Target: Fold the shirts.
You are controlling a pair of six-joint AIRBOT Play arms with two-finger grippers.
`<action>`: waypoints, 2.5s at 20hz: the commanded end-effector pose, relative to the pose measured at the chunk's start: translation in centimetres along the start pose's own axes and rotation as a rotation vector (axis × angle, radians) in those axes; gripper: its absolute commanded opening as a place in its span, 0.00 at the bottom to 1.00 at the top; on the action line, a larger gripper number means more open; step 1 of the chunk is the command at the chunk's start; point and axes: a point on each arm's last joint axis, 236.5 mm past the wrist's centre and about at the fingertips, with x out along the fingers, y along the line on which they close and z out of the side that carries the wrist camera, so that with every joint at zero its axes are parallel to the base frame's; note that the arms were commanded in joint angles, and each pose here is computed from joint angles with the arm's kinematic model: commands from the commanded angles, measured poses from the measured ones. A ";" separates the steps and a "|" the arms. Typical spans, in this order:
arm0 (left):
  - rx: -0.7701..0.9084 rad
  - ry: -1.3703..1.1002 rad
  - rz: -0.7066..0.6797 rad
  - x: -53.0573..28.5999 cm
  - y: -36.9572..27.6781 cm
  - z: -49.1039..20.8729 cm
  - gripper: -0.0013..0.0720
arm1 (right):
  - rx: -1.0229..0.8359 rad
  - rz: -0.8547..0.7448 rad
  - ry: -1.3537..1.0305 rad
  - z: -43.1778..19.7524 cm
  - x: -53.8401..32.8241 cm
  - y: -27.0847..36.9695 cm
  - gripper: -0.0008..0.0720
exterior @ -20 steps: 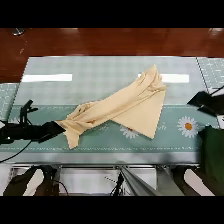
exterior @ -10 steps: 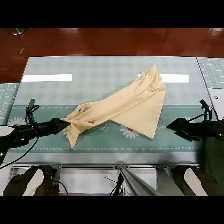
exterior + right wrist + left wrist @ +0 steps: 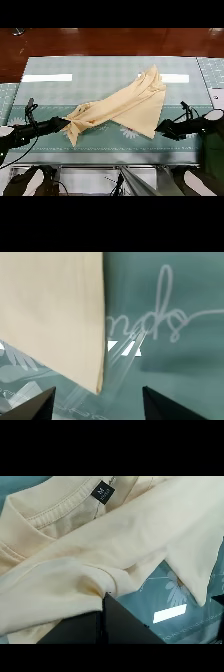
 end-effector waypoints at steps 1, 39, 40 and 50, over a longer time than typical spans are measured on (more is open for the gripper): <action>-0.001 0.001 -0.006 0.0 -0.1 0.0 0.05 | -0.007 0.031 0.016 2.2 2.2 2.4 0.86; 0.953 -1.066 0.332 -41.2 -33.8 8.0 0.05 | -0.848 -0.092 -1.146 -13.9 -44.8 24.6 0.04; 0.902 -0.980 0.346 -38.4 -31.4 9.3 0.05 | -0.826 -0.111 -1.074 -12.3 -42.9 23.9 0.04; 0.552 -0.443 0.348 -11.2 -13.4 23.5 0.05 | -0.552 -0.180 -0.801 13.2 -24.7 19.3 0.04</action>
